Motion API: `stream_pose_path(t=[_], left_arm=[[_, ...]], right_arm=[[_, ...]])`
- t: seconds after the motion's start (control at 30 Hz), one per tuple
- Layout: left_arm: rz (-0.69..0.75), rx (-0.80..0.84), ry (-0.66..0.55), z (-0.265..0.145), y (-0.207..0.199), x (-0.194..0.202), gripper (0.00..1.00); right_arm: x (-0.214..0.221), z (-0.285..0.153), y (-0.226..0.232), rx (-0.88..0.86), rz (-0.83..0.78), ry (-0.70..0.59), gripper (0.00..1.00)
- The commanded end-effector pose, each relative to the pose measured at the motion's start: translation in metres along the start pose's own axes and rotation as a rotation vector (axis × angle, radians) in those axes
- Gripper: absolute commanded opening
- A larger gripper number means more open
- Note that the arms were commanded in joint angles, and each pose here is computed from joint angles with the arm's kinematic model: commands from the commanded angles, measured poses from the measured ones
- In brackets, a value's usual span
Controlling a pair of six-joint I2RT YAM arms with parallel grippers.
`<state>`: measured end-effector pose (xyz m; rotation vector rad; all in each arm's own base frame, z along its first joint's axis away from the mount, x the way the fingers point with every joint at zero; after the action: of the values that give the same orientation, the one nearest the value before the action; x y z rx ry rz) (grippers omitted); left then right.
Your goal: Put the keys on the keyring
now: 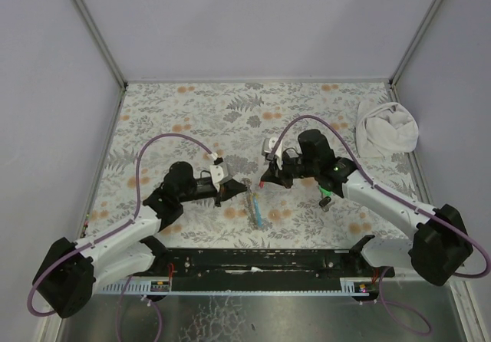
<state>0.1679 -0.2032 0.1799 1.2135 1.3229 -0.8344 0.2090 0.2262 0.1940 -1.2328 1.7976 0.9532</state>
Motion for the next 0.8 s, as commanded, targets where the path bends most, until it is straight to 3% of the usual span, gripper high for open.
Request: stream_pose_path(t=[0.0,0.27,0.77], left_arm=[[0.068,0.050,-0.055,0.006,0.003,-0.018,0.00],[0.079,0.123,-0.040,0.011,0.003,-0.019,0.00],[0.072,0.224,0.009,0.016,0.001,-0.017,0.00]], right_arm=[[-0.025,-0.010,0.014,-0.129,-0.194,-0.108,0.00],[-0.022,-0.011,0.026,-0.230,-0.274,-0.096,0.00],[-0.020,-0.016,0.032,-0.171,-0.318,-0.085,0.00]])
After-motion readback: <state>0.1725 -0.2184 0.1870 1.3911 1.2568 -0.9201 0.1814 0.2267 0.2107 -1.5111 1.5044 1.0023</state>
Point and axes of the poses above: each gripper's point midway between its finger pads, its own z axis out along the fingers, its own y axis along the line the jaws close on, x = y × z, the point moved 7 cm from there along -z, back along the fingers, and after that the axes turned 10 degrees about z, right-handed, at the moved point
